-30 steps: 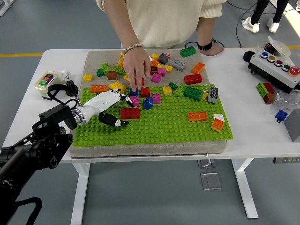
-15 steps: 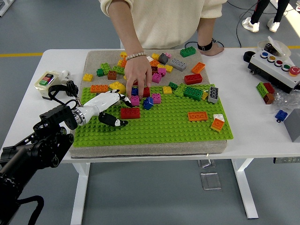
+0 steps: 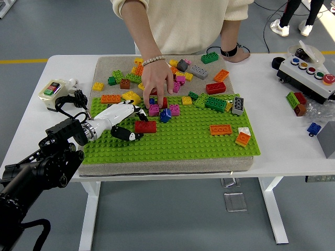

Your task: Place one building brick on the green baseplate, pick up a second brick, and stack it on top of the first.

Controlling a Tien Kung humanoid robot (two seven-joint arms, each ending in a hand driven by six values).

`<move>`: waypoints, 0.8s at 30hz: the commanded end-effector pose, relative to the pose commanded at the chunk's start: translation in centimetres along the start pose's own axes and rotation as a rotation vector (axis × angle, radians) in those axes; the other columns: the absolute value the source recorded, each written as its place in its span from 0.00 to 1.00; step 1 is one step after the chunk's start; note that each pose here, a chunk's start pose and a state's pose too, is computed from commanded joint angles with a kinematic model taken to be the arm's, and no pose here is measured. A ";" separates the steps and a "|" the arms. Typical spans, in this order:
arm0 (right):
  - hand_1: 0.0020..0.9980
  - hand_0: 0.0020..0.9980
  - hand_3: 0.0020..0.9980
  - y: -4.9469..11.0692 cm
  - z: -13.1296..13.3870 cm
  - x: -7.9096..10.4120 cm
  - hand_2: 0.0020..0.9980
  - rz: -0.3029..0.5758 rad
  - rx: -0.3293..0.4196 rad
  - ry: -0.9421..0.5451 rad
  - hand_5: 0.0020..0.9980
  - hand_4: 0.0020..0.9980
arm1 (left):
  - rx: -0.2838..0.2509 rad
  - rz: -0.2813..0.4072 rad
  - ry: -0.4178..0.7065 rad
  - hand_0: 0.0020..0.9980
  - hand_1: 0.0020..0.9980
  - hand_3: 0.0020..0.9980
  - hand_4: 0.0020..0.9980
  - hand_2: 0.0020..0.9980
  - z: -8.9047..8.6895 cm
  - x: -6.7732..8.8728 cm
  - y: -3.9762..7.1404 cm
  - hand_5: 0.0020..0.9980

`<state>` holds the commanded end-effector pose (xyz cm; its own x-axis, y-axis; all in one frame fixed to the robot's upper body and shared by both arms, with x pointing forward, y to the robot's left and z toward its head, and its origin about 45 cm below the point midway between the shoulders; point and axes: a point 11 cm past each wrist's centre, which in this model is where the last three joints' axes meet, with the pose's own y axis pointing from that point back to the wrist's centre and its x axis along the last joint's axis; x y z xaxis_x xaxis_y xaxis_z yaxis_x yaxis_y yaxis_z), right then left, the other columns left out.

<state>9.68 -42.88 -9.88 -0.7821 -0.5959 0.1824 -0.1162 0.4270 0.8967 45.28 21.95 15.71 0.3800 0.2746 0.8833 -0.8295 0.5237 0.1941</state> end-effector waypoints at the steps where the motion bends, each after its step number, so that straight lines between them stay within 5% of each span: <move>1: 0.67 0.74 0.60 0.0 0.0 0.0 0.72 0.000 0.000 0.000 0.49 0.92 | 0.001 -0.001 0.000 1.00 0.79 0.58 0.77 0.62 0.0 0.0 0.0 0.15; 24: 0.67 0.74 0.60 0.0 0.0 0.0 0.72 -0.002 -0.001 -0.005 0.49 0.92 | -0.012 0.052 -0.026 0.99 0.72 0.55 0.67 0.59 0.2 0.6 0.2 0.07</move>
<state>9.66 -42.91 -9.88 -0.7847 -0.5934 0.1789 -0.1172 0.4254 0.8974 45.25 22.00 16.35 0.3256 0.2810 0.9028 -0.8428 0.5191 0.1424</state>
